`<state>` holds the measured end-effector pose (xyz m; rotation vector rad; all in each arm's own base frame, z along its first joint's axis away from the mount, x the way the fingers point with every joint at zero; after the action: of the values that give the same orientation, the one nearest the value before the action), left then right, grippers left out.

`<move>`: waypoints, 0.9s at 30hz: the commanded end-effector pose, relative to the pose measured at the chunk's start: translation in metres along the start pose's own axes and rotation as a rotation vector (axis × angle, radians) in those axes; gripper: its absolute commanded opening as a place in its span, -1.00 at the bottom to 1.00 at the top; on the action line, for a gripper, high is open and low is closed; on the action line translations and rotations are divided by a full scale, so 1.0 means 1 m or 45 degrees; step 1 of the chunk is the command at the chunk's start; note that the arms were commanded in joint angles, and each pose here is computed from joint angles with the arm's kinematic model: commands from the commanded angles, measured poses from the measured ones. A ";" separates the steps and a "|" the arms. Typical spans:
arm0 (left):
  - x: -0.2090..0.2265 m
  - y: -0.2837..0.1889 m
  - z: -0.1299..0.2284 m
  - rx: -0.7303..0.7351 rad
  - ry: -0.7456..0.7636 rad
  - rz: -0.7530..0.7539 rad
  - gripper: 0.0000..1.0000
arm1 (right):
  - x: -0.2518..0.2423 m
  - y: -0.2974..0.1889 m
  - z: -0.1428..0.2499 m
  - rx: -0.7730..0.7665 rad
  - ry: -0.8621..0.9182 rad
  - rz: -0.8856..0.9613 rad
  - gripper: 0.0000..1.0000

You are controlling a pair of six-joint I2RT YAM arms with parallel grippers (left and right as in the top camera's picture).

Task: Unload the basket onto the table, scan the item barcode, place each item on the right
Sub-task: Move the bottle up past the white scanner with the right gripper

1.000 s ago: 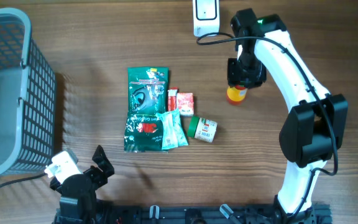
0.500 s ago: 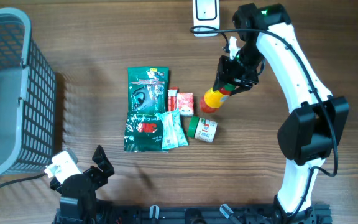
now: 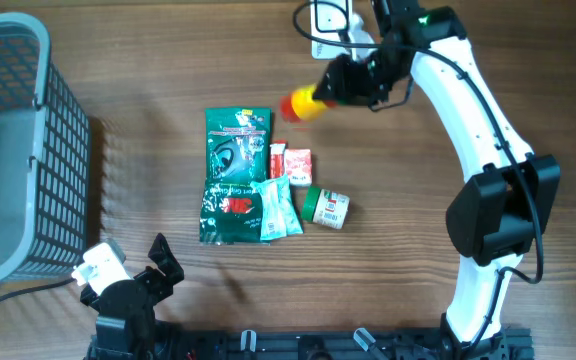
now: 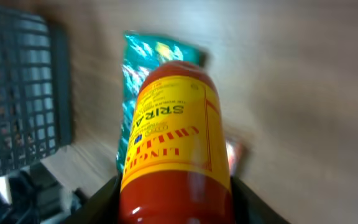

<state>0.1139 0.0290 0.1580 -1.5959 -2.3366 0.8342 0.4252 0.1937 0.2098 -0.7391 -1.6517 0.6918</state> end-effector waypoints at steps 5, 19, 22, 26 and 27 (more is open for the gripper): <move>0.002 0.001 0.000 -0.011 -0.018 -0.019 1.00 | 0.040 -0.018 -0.065 -0.429 -0.572 -0.177 -0.34; 0.002 0.001 0.000 -0.011 -0.018 -0.019 1.00 | -0.014 0.007 -0.148 -0.808 -0.668 -0.346 -0.29; 0.002 0.001 0.000 -0.011 -0.018 -0.019 1.00 | -0.025 0.008 -0.156 -0.847 -0.684 -0.422 -0.28; 0.002 0.001 0.000 -0.011 -0.018 -0.018 1.00 | -0.048 0.017 -0.162 -0.871 -0.698 -0.441 -0.25; 0.002 0.001 0.000 -0.011 -0.018 -0.019 1.00 | -0.051 0.019 -0.162 -0.867 -0.707 -0.456 -0.25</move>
<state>0.1139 0.0290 0.1580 -1.5959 -2.3366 0.8342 0.5952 0.1752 0.1983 -0.8353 -2.4854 0.0802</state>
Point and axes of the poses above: each gripper's point midway between its finger pads, its own y axis out along the fingers, its own x axis along the line the jaws close on, z = x × y, the point moved 5 cm from there along -y, back along the fingers, and after that the axes turned 5 degrees about y, right-handed, at the moved point
